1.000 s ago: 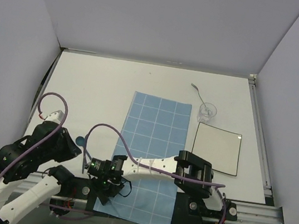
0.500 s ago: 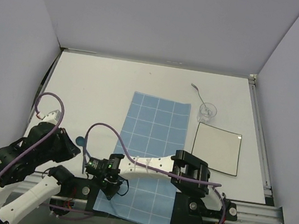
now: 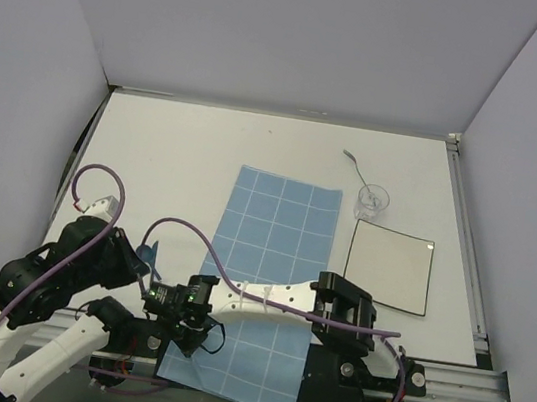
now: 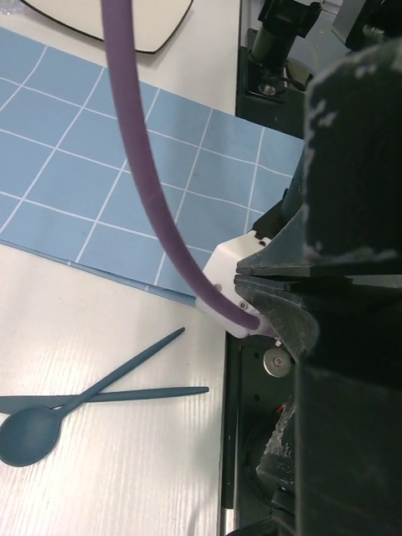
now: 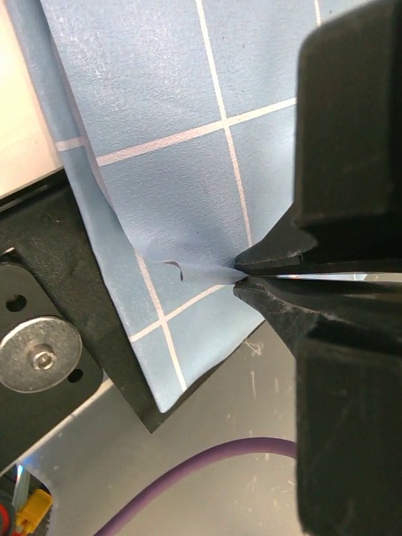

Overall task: Set the dinner table for one person
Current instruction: Flatten out the napkin at the center of the board.

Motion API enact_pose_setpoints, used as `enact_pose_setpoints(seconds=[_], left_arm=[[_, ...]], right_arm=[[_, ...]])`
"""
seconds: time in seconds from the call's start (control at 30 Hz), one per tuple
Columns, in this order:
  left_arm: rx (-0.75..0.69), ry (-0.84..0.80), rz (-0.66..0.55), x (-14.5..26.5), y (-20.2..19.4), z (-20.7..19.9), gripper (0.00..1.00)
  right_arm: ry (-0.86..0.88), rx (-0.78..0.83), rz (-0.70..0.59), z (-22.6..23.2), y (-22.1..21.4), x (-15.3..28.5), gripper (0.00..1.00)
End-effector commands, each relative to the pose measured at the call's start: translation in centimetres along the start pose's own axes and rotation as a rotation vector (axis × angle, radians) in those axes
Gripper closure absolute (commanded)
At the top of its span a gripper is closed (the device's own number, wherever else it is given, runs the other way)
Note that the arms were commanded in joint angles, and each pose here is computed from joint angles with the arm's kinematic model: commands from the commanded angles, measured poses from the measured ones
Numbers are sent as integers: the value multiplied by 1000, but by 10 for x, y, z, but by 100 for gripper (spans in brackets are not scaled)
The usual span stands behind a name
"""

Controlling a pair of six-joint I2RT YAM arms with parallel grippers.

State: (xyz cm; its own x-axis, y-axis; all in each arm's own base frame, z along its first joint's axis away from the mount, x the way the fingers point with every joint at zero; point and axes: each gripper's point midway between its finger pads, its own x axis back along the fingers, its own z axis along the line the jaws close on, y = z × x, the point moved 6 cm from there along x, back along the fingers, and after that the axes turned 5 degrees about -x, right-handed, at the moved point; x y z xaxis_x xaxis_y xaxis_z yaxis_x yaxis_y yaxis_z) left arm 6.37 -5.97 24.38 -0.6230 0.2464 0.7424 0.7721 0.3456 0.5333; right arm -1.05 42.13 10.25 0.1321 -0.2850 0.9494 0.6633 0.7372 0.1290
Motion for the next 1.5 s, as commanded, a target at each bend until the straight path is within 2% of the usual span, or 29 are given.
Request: enact_pose_setpoints(seconds=[0.0, 0.43, 0.87, 0.9, 0.97, 1.0, 1.03, 1.3, 1.4, 1.47], left_arm=[[-9, -55, -60, 5, 12, -10, 100], [8, -56, -64, 4, 8, -6, 100], [29, -63, -68, 3, 5, -5, 100], [29, -63, -70, 4, 4, -4, 100], [29, -58, -69, 3, 4, -3, 100], [29, -58, -70, 4, 4, -3, 100], [29, -57, -71, 4, 4, -2, 100], [28, -49, -62, 1, 0, 0, 100], [25, -46, -57, -1, -2, 2, 100], [23, -45, -55, -2, -3, 3, 100]], right_arm=[[79, 41, -113, 26, 5, 50, 100], [211, 94, -209, 64, -1, 89, 100], [305, 104, -332, 74, 5, 146, 100], [316, 106, -335, 74, 5, 147, 93], [313, 90, -331, 72, 2, 144, 54], [308, 78, -320, 70, 0, 140, 41], [303, 67, -306, 68, -4, 134, 37], [268, 53, -270, 65, -17, 109, 34], [201, 56, -274, 59, -19, 105, 35], [87, 36, -280, 46, -22, 101, 35]])
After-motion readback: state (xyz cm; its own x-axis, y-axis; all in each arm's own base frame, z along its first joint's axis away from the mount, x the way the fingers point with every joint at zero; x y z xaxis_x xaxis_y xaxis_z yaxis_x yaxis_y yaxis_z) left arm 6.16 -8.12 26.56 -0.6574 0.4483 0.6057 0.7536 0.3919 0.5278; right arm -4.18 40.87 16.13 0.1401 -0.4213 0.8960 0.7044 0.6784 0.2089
